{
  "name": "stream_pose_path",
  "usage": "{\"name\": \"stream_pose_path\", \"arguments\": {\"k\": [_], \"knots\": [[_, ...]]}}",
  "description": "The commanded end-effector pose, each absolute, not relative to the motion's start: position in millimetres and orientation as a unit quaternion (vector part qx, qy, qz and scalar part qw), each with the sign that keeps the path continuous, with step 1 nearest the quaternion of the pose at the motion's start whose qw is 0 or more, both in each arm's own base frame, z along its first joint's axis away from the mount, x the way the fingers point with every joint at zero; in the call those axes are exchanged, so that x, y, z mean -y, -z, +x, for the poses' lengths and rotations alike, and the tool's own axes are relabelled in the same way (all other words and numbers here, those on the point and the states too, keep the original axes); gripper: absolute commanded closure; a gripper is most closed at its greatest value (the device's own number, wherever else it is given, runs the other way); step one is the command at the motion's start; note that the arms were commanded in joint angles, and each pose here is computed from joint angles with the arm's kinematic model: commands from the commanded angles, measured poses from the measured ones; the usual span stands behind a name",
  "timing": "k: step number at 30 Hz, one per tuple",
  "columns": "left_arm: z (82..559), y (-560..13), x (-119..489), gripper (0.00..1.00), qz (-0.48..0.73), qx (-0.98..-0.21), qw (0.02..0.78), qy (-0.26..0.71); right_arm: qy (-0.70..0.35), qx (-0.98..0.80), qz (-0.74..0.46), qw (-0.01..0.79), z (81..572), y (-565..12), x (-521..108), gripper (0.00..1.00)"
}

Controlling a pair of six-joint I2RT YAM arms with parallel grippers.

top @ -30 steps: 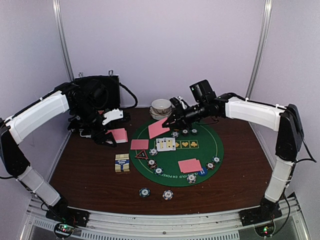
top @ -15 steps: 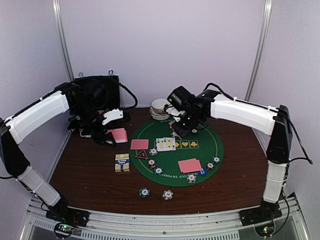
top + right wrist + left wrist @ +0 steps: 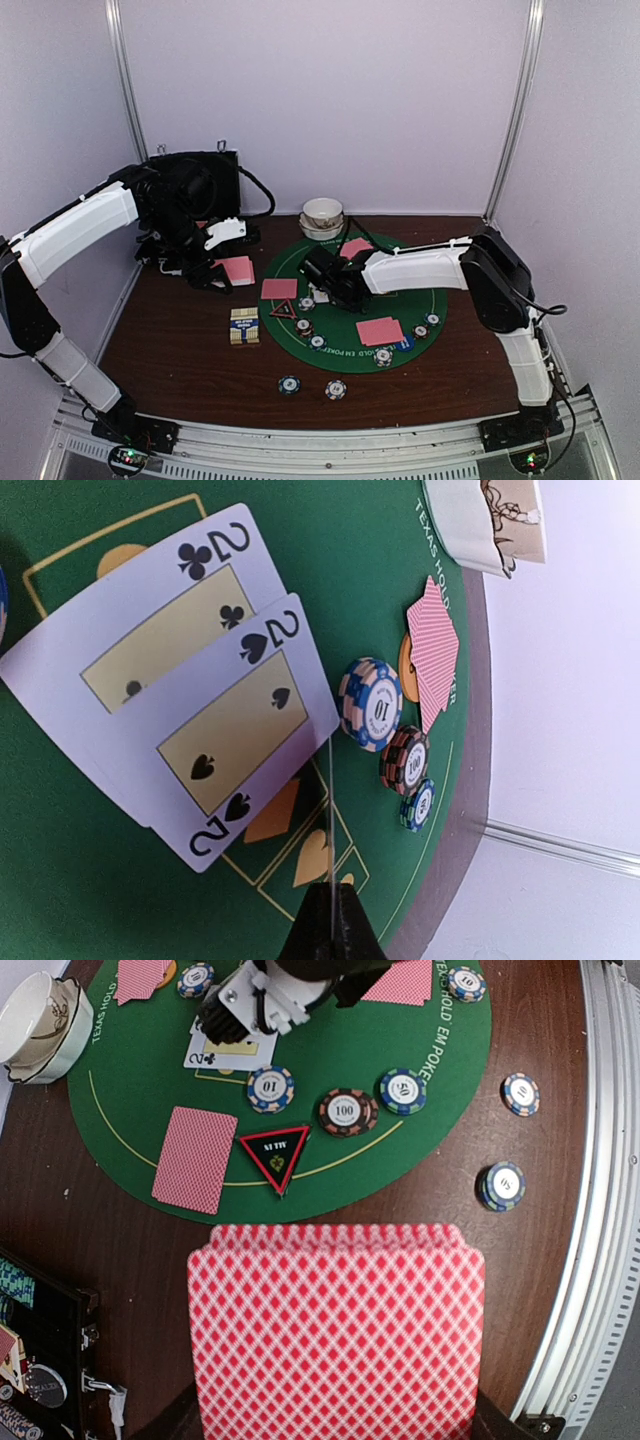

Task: Distribute texas hold em gaming equipment
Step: Flop the poker card in the community card area.

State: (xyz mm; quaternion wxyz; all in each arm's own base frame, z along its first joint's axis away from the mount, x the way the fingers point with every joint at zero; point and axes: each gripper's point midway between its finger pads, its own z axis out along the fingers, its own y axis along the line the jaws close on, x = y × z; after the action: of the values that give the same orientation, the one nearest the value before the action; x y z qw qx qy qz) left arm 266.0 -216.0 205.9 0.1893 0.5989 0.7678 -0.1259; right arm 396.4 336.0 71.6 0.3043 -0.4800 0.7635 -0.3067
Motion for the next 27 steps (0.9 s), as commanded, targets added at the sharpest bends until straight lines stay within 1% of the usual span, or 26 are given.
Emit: {"name": "stream_pose_path", "arguments": {"k": [1,3,4,5,6,7,10,12,15,21,24,27], "knots": [[270.1,-216.0,216.5,1.0,0.598,-0.764,0.211,0.124,0.338,-0.736,-0.479,0.337,404.6,-77.0,-348.3,1.0],[269.9,-215.8,216.5,1.0,0.598,-0.763,0.21,0.125,0.337,-0.736,-0.485,0.331,402.7,-70.7,-349.1,1.0],[270.1,-215.8,216.7,1.0,0.598,-0.763,0.21,0.125,0.337,-0.736,-0.489,0.325,401.1,-67.6,-348.7,0.96],[270.2,-215.5,216.6,1.0,0.598,-0.764,0.21,0.124,0.334,-0.737,-0.492,0.322,399.4,-65.6,-348.8,0.83],[270.4,-215.5,216.3,1.0,0.598,-0.764,0.21,0.124,0.331,-0.738,-0.495,0.317,396.8,-63.4,-348.3,0.72],[270.6,-215.6,216.7,1.0,0.598,-0.763,0.21,0.124,0.327,-0.74,-0.497,0.315,394.2,-62.0,-348.0,0.64],[270.4,-214.7,217.1,1.0,0.599,-0.763,0.209,0.126,0.312,-0.748,-0.495,0.313,386.8,-62.1,-345.8,0.42],[270.4,-214.8,217.4,1.0,0.599,-0.763,0.209,0.126,0.308,-0.752,-0.49,0.314,383.8,-65.5,-342.1,0.32],[270.2,-215.4,217.4,1.0,0.599,-0.763,0.209,0.127,0.307,-0.756,-0.486,0.314,380.2,-70.2,-336.9,0.26],[267.9,-215.4,217.3,1.0,0.599,-0.763,0.204,0.13,0.293,-0.769,-0.479,0.306,370.0,-74.6,-327.3,0.21],[267.5,-215.2,217.0,1.0,0.599,-0.763,0.203,0.13,0.277,-0.788,-0.45,0.315,370.8,-85.2,-322.4,0.19],[267.8,-215.8,217.3,1.0,0.599,-0.763,0.205,0.13,0.244,-0.823,-0.394,0.329,378.6,-105.6,-314.2,0.14]]}}
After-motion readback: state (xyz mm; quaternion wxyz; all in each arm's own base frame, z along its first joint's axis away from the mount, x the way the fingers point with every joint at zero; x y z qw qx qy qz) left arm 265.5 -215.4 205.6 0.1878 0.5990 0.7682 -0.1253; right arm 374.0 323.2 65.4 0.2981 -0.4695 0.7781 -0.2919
